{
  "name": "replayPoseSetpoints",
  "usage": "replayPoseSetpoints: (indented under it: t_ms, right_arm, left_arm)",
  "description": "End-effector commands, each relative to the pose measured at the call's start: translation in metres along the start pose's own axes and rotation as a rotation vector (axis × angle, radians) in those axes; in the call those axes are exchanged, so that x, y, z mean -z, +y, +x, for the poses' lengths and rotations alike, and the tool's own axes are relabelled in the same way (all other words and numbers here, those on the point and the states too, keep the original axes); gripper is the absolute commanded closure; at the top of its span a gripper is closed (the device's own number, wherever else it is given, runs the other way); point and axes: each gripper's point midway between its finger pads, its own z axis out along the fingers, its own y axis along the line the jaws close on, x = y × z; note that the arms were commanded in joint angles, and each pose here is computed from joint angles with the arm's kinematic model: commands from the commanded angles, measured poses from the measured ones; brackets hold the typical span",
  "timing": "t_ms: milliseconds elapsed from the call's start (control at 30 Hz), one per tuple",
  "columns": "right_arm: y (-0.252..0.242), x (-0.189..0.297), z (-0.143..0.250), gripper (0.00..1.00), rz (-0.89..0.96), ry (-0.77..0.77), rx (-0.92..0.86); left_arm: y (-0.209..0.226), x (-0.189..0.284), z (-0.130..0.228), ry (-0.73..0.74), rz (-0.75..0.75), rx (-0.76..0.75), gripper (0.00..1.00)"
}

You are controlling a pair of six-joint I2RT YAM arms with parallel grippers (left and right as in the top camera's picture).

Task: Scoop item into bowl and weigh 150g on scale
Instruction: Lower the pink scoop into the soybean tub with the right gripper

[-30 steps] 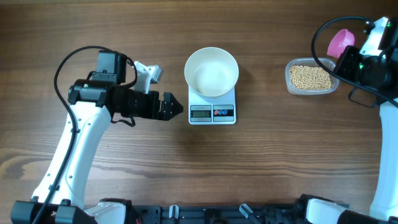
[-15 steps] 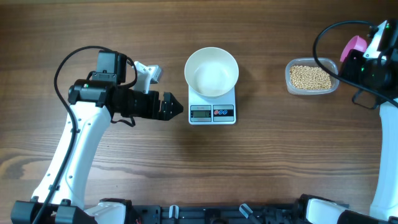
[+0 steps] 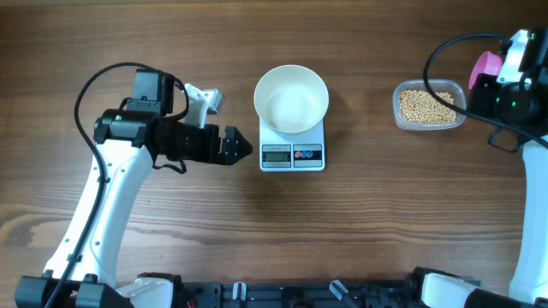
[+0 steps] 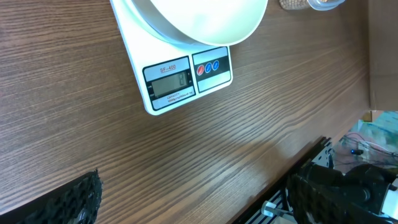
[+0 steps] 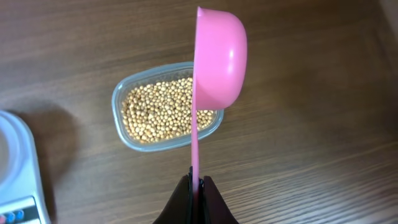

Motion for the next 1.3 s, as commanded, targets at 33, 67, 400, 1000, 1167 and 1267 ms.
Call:
replayPoseSetpoints:
  t_ms: [33, 67, 400, 1000, 1167, 1267]
  right_arm:
    - [0.019, -0.017, 0.011, 0.96, -0.114, 0.046, 0.190]
    - [0.020, -0.021, 0.013, 0.96, -0.115, 0.058, 0.197]
    - [0.018, -0.034, 0.019, 0.96, -0.105, 0.081, 0.276]
    - [0.023, -0.064, 0.029, 0.95, -0.128, 0.099, 0.287]
    - [0.030, -0.069, 0.029, 0.96, -0.168, 0.086, 0.285]
    - [0.029, -0.070, 0.024, 0.95, -0.157, 0.064, 0.287]
  left_arm:
    - [-0.001, -0.001, 0.002, 0.004, 0.018, -0.015, 0.00]
    - [-0.001, -0.001, 0.002, 0.004, 0.018, -0.015, 0.00]
    - [-0.001, -0.001, 0.002, 0.004, 0.018, -0.015, 0.00]
    - [-0.001, -0.001, 0.002, 0.004, 0.018, -0.015, 0.00]
    - [-0.001, -0.001, 0.002, 0.004, 0.018, -0.015, 0.00]
    - [-0.001, -0.001, 0.002, 0.004, 0.018, -0.015, 0.00]
